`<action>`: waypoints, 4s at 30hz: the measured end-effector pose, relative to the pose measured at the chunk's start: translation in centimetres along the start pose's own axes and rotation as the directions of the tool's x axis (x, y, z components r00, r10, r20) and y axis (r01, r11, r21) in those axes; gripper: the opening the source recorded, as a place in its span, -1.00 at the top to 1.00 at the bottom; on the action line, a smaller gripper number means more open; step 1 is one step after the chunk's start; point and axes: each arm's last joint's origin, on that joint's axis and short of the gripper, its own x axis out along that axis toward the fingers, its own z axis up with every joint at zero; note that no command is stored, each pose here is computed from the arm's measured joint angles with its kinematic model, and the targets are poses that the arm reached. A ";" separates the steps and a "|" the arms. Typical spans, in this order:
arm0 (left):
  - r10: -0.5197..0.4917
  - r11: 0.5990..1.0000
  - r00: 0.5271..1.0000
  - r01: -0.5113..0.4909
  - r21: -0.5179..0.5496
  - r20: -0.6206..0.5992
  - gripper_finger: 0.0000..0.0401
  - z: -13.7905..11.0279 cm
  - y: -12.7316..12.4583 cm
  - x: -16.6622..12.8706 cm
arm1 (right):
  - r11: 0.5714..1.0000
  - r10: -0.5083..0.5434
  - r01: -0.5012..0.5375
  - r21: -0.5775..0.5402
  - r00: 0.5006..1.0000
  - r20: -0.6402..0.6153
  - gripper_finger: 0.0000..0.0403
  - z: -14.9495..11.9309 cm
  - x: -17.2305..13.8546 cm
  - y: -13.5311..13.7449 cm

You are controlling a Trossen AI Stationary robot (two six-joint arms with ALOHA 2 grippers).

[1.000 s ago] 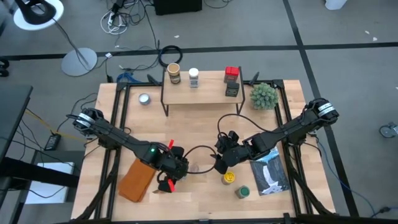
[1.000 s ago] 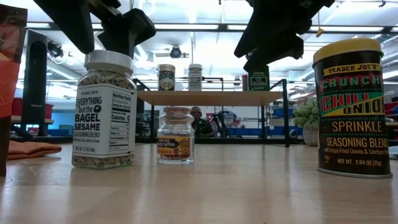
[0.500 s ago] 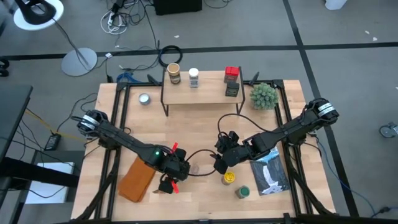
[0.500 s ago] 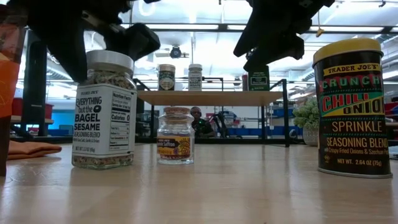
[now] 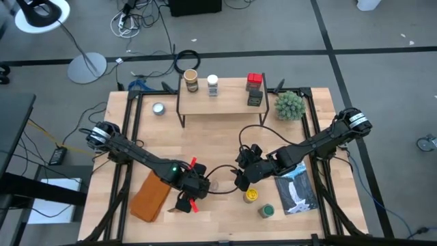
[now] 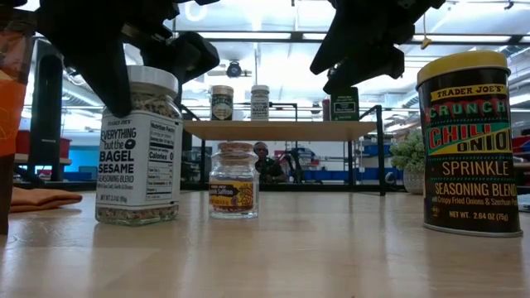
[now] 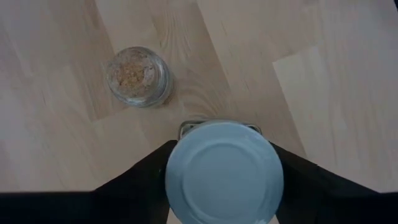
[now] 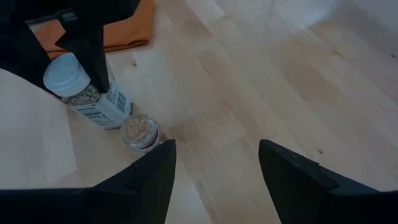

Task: Shelf spices
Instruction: Put the white seasoning bottle on the shelf

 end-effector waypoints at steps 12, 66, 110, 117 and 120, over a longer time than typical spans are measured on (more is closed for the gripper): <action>0.064 0.998 0.996 -0.062 0.032 -0.058 -0.02 0.1 1.1 -1.0 | 1.000 -0.001 0.001 -0.013 1.000 -0.001 -0.14 0.0 0.0 0.0; 0.331 0.911 0.943 -0.309 -0.274 0.037 0.01 -0.5 30.5 -17.6 | 0.998 -0.015 0.014 -0.068 1.000 -0.019 -0.14 -0.3 -0.1 -0.1; 0.333 0.877 0.942 -0.322 -0.358 -0.031 -0.14 -0.8 32.2 -15.4 | 0.996 -0.017 0.015 -0.093 1.000 -0.022 -0.14 -0.3 -0.1 -0.1; 0.333 0.873 0.942 -0.321 -0.368 -0.031 -0.14 -0.8 32.2 -15.4 | 0.996 -0.017 0.015 -0.093 1.000 -0.022 -0.14 -0.3 -0.1 -0.1; 0.333 0.873 0.942 -0.321 -0.368 -0.031 -0.14 -0.8 32.2 -15.4 | 0.996 -0.017 0.015 -0.093 1.000 -0.022 -0.14 -0.3 -0.1 -0.1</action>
